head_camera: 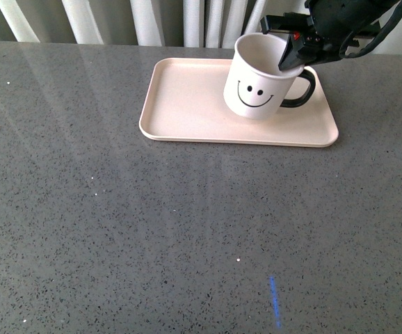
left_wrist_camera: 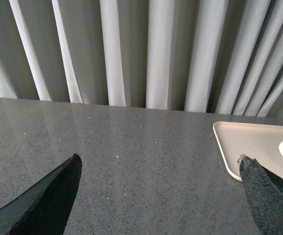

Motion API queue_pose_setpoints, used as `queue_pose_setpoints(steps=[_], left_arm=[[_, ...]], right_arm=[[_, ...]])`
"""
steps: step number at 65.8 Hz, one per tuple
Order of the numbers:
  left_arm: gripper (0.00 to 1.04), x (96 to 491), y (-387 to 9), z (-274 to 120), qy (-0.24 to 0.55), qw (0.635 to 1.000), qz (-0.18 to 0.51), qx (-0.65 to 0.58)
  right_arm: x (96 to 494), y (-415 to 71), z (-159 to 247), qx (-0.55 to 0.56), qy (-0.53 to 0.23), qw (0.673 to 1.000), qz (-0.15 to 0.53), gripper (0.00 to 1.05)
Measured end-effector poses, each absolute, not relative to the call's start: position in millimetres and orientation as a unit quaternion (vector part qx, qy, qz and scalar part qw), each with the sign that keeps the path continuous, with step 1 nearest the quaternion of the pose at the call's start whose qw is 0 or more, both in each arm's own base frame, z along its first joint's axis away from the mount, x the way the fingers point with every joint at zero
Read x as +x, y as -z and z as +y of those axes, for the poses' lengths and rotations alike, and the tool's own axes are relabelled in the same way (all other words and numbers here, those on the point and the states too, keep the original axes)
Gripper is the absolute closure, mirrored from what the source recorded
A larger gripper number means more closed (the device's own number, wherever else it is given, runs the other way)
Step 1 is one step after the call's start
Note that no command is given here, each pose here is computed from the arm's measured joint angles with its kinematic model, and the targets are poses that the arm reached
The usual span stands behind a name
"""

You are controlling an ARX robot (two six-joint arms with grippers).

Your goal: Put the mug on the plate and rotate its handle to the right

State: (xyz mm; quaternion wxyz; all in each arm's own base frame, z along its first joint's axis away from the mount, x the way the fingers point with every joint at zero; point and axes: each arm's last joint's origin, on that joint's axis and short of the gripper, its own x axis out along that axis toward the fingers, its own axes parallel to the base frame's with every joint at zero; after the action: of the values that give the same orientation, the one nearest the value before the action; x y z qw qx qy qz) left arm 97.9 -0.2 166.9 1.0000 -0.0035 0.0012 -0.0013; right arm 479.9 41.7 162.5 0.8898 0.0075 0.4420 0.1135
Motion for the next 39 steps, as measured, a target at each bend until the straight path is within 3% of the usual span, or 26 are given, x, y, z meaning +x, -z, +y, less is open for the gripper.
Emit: queue_pose_setpoints(steps=[20, 39], left_arm=[[0.09, 98, -167, 0, 0.001, 1.000, 0.001, -0.004], [0.09, 98, -167, 0, 0.001, 1.000, 0.001, -0.004]], right_arm=[[488, -192, 40, -0.101, -0.181, 0.881, 0.425, 1.03], [499, -171, 41, -0.140, -0.198, 0.862, 0.446, 1.03]])
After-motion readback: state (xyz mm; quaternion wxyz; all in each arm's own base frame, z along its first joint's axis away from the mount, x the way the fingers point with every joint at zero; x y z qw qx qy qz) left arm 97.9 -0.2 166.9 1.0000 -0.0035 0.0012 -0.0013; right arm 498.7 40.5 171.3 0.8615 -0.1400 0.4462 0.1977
